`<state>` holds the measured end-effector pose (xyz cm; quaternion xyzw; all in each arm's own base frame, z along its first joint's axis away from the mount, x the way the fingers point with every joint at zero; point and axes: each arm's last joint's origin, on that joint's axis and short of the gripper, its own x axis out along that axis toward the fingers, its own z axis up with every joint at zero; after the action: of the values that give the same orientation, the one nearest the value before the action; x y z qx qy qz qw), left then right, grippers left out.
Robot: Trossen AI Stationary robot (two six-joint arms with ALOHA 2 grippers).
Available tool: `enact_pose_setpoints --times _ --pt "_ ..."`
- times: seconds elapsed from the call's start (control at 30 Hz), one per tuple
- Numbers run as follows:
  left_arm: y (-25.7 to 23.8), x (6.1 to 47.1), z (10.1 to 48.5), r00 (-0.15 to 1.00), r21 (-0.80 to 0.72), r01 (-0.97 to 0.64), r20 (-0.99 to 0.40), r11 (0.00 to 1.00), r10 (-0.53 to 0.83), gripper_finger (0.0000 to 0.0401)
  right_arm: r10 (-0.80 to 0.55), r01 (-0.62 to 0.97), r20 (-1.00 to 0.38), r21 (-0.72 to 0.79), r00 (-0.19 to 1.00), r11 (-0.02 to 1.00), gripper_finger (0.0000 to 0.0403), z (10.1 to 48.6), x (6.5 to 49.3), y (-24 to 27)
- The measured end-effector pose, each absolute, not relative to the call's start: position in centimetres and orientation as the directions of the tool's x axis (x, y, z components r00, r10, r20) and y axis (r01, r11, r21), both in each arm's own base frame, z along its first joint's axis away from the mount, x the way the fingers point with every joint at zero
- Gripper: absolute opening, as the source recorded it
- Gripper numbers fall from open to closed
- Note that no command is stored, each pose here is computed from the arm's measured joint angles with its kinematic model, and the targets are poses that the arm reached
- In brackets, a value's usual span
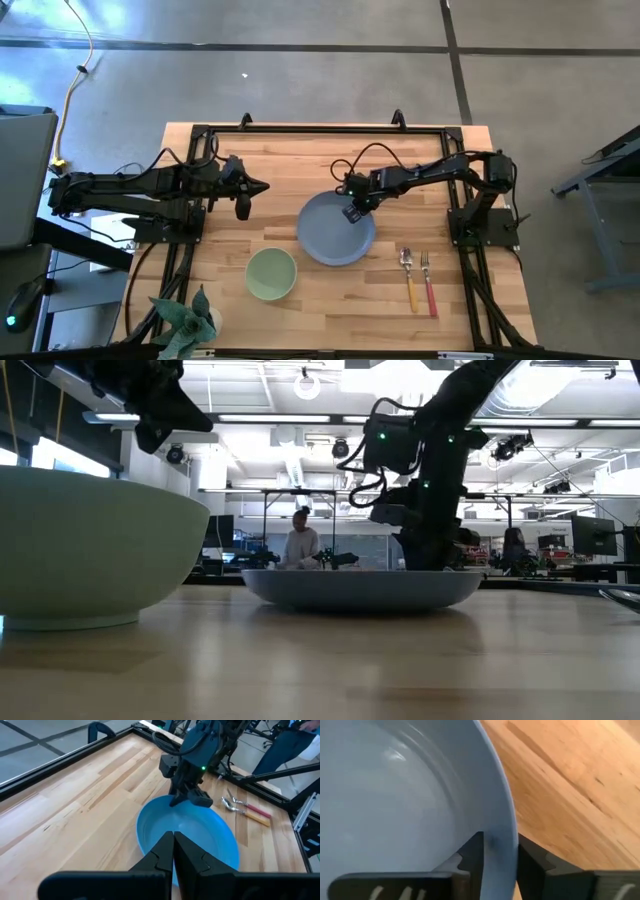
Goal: Set table place
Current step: Move the blue plate to the center of the table, then put the green bowl on top of the blue plate
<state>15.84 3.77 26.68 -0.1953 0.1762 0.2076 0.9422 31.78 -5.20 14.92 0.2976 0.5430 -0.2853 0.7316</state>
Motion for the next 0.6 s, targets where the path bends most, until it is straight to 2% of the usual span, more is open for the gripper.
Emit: enact_pose_setpoints --times 0.2,0.4,0.5,0.6 --pt "3.8 15.8 26.7 0.851 -0.292 -0.460 -0.413 0.839 0.323 0.0001 -0.104 0.716 -0.958 0.125 0.266 0.686 0.0098 16.6 32.7 -5.4" --pt "3.7 15.8 26.5 0.846 -0.274 -0.457 -0.430 0.846 0.317 0.0001 -0.169 0.700 -0.971 -0.001 0.171 0.714 0.0099 19.1 32.9 -5.6" --pt "3.6 15.7 26.3 0.849 -0.296 -0.423 -0.460 0.857 0.260 0.0001 -0.209 0.690 -0.961 -0.029 0.179 0.723 0.0099 21.3 33.1 -5.7" --pt "3.2 15.7 26.0 0.821 -0.356 -0.405 -0.547 0.842 0.164 0.0001 -0.244 0.680 -0.943 -0.027 0.226 0.733 0.0099 23.8 33.2 -5.7"
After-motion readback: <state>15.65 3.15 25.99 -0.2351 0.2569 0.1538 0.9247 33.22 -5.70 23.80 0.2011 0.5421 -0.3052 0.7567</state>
